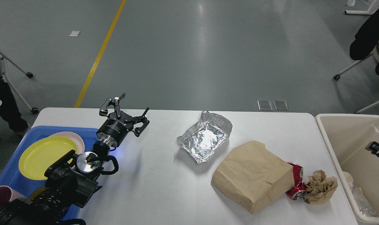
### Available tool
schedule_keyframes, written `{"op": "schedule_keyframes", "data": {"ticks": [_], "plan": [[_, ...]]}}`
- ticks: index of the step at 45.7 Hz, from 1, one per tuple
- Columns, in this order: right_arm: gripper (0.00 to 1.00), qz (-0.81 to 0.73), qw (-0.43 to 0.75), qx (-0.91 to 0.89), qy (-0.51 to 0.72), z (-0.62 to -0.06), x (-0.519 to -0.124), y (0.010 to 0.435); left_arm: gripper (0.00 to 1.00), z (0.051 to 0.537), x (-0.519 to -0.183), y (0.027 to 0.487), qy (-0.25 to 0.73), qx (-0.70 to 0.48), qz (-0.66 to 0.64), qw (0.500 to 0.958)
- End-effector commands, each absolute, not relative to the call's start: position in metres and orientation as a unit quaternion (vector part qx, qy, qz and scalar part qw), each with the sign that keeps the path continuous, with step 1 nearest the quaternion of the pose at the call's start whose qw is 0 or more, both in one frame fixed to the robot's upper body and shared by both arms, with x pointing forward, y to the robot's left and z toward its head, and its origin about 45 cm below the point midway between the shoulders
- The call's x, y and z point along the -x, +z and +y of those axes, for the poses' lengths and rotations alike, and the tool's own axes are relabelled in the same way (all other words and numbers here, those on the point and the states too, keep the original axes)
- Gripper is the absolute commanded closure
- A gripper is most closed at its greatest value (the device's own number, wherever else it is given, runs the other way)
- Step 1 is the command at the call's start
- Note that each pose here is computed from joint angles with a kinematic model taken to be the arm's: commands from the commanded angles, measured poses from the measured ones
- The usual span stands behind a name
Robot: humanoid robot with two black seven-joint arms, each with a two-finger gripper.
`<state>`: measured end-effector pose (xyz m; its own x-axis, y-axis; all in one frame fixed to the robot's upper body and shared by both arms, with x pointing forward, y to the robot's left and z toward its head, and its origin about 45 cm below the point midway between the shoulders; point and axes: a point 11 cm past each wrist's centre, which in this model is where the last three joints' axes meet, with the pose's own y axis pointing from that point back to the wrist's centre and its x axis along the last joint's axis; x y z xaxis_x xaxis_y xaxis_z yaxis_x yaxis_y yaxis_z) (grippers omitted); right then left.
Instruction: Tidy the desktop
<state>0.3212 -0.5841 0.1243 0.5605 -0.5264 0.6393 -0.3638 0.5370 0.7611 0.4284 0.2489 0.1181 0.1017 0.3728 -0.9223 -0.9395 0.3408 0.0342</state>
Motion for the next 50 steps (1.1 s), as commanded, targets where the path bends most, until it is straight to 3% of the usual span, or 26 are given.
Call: {"op": "schedule_keyframes", "data": {"ticks": [1,7,28,41,50], "plan": [[0.00,-0.449,0.741,-0.496,-0.060,-0.577,-0.332,0.136,0.03,0.249,-0.428,0.118,0.485,0.306,0.462,0.676],[0.00,-0.410,0.750,-0.514,-0.074,-0.580,-0.340,0.175,0.03,0.249,-0.428,0.118,0.485,0.306,0.462,0.676],[0.00,-0.338,0.713,-0.612,-0.059,-0.504,-0.400,0.269,0.03,0.249,-0.428,0.118,0.485,0.306,0.462,0.676],[0.00,-0.240,0.682,-0.691,0.011,-0.382,-0.438,0.319,0.03,0.249,-0.428,0.118,0.485,0.306,0.462,0.676],[0.00,-0.182,0.665,-0.723,0.053,-0.309,-0.450,0.330,0.03,0.249,-0.428,0.118,0.485,0.306,0.462,0.676]]}}
